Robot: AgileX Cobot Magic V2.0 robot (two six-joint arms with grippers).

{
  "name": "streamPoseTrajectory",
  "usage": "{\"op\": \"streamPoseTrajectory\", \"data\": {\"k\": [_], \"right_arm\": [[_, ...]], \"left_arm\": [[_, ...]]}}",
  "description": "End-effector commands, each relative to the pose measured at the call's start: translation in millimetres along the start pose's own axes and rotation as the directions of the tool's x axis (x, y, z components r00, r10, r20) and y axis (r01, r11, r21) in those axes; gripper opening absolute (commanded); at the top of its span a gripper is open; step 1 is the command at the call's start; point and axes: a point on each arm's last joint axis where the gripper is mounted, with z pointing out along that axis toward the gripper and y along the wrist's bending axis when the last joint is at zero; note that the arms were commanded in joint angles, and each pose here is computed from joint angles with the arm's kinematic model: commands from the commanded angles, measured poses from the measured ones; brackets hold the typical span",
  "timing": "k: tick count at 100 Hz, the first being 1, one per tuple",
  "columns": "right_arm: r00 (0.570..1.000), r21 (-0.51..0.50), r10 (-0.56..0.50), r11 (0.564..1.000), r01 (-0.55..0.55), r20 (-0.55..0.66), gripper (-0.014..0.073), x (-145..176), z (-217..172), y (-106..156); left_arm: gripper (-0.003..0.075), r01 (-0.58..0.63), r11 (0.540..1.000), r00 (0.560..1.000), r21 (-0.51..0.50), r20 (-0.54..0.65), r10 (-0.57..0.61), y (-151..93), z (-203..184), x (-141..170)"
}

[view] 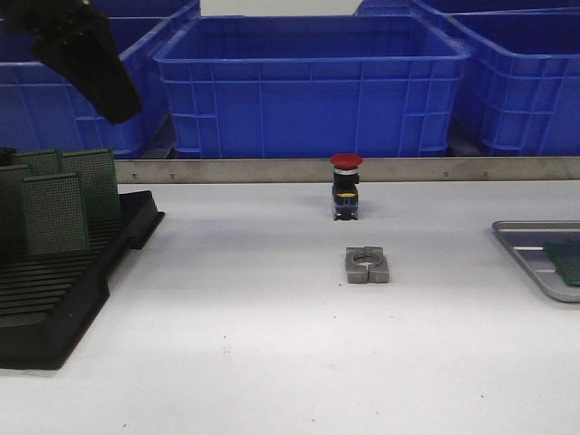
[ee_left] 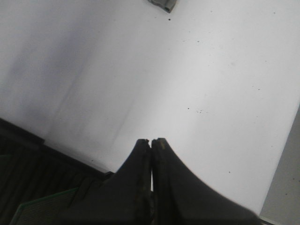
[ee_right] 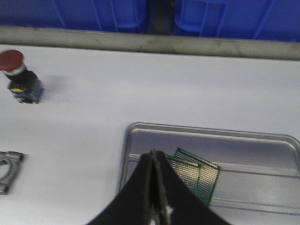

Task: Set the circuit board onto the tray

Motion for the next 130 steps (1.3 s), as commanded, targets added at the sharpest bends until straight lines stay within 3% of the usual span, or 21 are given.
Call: {"op": "streamPoseTrajectory", "data": {"k": [1,32,66,94,130], "right_arm": [[0.991,-0.073,0.044,0.997,-0.035,0.124,-0.0060,-16.8,-21.0,6.9],[0.951,-0.108,-0.016,0.993,0.052,0.309,-0.0060,-10.1,-74.7,15.1],[0.896,-0.164,-0.027,0.980,0.111,0.444,-0.0060,16.0,-111.9,24.7],[0.830,-0.124,-0.038,0.984,0.128,0.556,-0.0060,29.7,-139.2,24.4],[0.741,-0.115,-0.045,0.980,0.163,0.670,-0.0060,48.5,-162.3,27.5]], "left_arm": [[-0.0020,0.010,1.000,0.996,0.001,0.085,-0.010,-16.7,-36.3,-3.8],[-0.0020,0.093,0.971,0.953,-0.218,0.303,-0.023,-45.0,-79.0,19.3],[-0.0020,0.224,0.861,0.852,-0.457,0.521,0.055,-94.6,-101.7,63.3],[-0.0020,0.365,0.763,0.733,-0.534,0.670,0.118,-139.8,-100.8,116.8],[-0.0020,0.406,0.732,0.642,-0.547,0.741,0.198,-189.6,-78.2,177.9]]}}
